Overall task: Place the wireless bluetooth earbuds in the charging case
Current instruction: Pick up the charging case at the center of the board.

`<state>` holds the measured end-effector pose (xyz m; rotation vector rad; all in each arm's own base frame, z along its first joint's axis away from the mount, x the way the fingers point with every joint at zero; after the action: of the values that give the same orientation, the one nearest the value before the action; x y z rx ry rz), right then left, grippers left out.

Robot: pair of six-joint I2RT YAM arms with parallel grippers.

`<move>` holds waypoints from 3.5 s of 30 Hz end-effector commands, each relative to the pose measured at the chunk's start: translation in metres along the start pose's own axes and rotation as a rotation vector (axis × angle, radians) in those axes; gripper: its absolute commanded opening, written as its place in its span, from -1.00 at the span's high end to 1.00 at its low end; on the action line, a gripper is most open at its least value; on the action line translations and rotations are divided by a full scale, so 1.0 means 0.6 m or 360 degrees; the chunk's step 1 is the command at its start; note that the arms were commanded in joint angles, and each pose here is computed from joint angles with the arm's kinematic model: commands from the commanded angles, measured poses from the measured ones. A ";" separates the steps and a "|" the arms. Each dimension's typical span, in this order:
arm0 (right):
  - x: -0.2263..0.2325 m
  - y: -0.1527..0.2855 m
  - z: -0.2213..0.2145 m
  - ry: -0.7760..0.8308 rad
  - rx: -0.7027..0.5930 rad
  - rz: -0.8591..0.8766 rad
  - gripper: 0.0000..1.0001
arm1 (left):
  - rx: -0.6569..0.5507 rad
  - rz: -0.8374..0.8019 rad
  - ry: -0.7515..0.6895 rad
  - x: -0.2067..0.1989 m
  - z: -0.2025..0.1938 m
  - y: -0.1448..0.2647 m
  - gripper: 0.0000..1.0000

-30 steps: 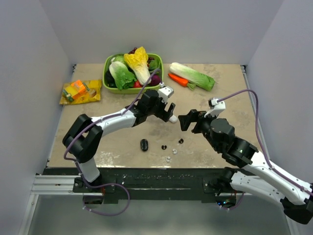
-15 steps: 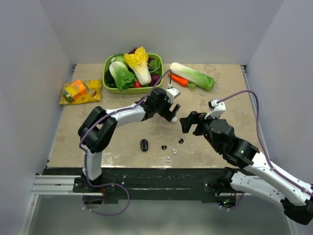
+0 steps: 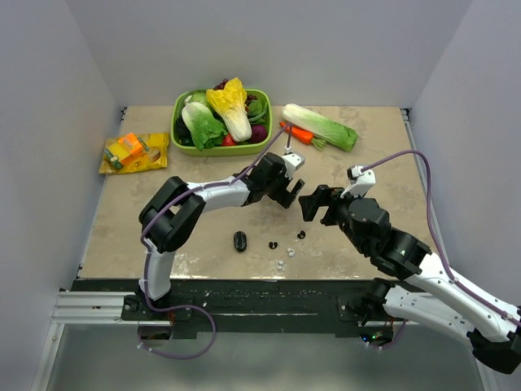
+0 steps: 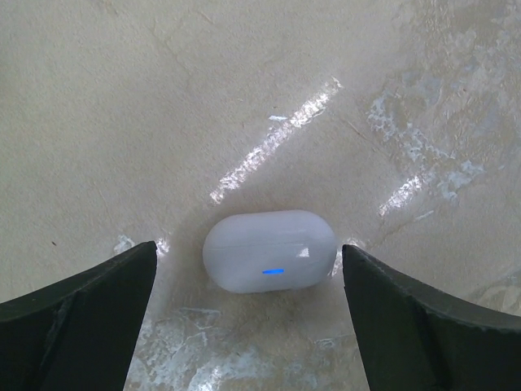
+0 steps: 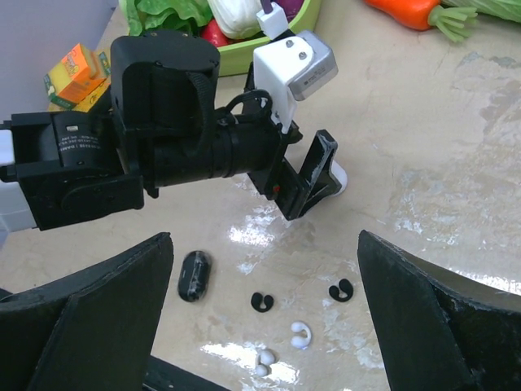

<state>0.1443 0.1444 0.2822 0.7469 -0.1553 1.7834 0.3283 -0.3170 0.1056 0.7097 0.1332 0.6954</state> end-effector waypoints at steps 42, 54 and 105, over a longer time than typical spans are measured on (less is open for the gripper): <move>-0.002 0.014 0.005 -0.0079 -0.0022 0.0026 -0.96 | 0.0272 0.0264 0.0220 -0.039 -0.055 -0.025 -0.88; -0.007 0.023 0.006 -0.0101 -0.0028 0.0032 -0.96 | 0.0306 0.0302 0.0268 -0.054 -0.056 -0.025 -0.70; 0.104 -0.085 -0.044 0.0341 0.0558 0.0442 -0.82 | -0.1986 -0.0064 -0.0530 -0.091 -0.038 0.358 1.00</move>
<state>0.1688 0.2178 0.2807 0.7828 0.2400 2.1231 0.1672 -0.2217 0.1478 -0.0292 -0.3255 0.4664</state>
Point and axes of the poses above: each gripper's point midway between its finger pads, its own y axis back along the fingers, its own x axis along the line the jaws close on, z = x × y, the point moved 9 cm from there along y, back along the fingers, and after that the axes turned 11 degrees about -y, right-handed, at the moved point
